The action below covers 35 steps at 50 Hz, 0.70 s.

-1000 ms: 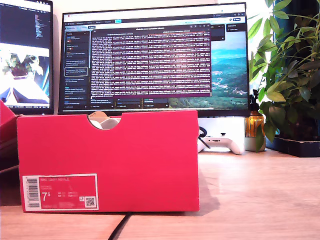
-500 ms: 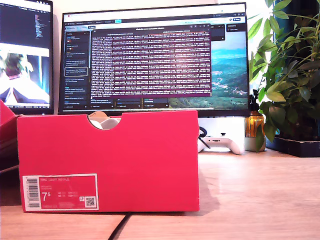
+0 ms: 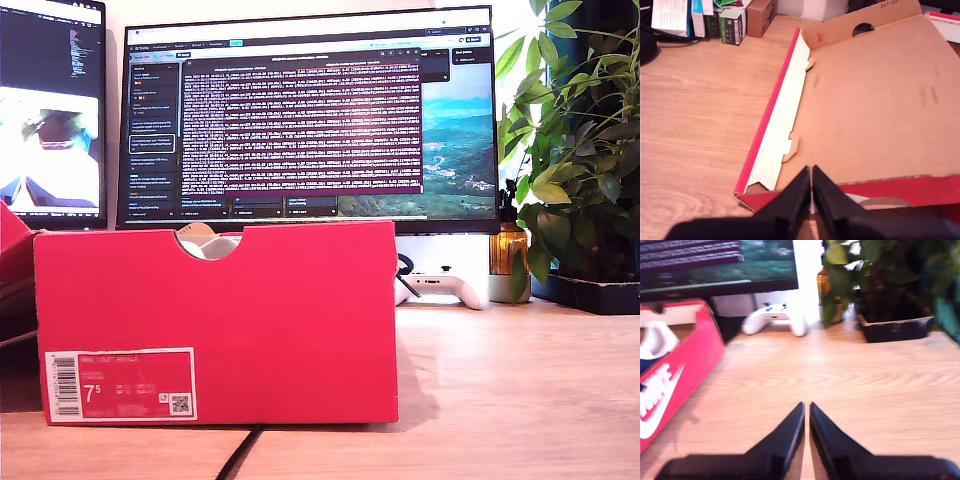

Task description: Pack the blue shoes by picking the first shoe and placing it inside the red shoebox, left side, then picking and rotating the second shoe and placing it in the shoebox

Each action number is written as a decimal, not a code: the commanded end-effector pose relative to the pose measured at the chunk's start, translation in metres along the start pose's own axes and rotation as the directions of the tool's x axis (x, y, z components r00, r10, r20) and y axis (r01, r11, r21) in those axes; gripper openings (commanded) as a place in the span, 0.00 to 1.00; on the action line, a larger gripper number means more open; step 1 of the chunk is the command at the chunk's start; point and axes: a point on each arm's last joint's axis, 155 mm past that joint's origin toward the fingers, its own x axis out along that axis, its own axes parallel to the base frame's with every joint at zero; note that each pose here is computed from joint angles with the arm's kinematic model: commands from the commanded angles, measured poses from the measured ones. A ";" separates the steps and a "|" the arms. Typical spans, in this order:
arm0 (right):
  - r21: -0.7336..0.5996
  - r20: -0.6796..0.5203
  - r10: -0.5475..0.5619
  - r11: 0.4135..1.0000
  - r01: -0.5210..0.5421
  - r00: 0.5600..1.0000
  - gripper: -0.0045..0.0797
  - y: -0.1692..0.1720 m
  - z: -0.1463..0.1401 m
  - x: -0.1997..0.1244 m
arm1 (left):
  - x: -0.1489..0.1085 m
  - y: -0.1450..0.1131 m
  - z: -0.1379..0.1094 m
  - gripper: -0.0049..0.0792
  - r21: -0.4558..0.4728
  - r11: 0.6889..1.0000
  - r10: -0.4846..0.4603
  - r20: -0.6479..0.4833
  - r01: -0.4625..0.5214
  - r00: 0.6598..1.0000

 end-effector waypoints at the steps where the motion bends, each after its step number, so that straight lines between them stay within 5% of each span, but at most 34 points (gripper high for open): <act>1: 0.004 0.004 -0.002 1.000 0.002 1.000 0.05 -0.001 -0.002 0.001 | 0.004 0.001 -0.007 0.04 -0.004 1.000 -0.002 -0.008 0.002 1.000; 22: 0.004 0.005 -0.003 1.000 0.003 1.000 0.05 -0.001 -0.002 0.001 | 0.004 0.001 -0.007 0.04 -0.002 1.000 -0.002 -0.008 0.002 1.000; 35: 0.004 0.005 -0.003 1.000 0.003 1.000 0.05 -0.001 -0.002 0.001 | 0.004 0.002 -0.003 0.04 0.147 0.989 0.007 0.008 -0.008 1.000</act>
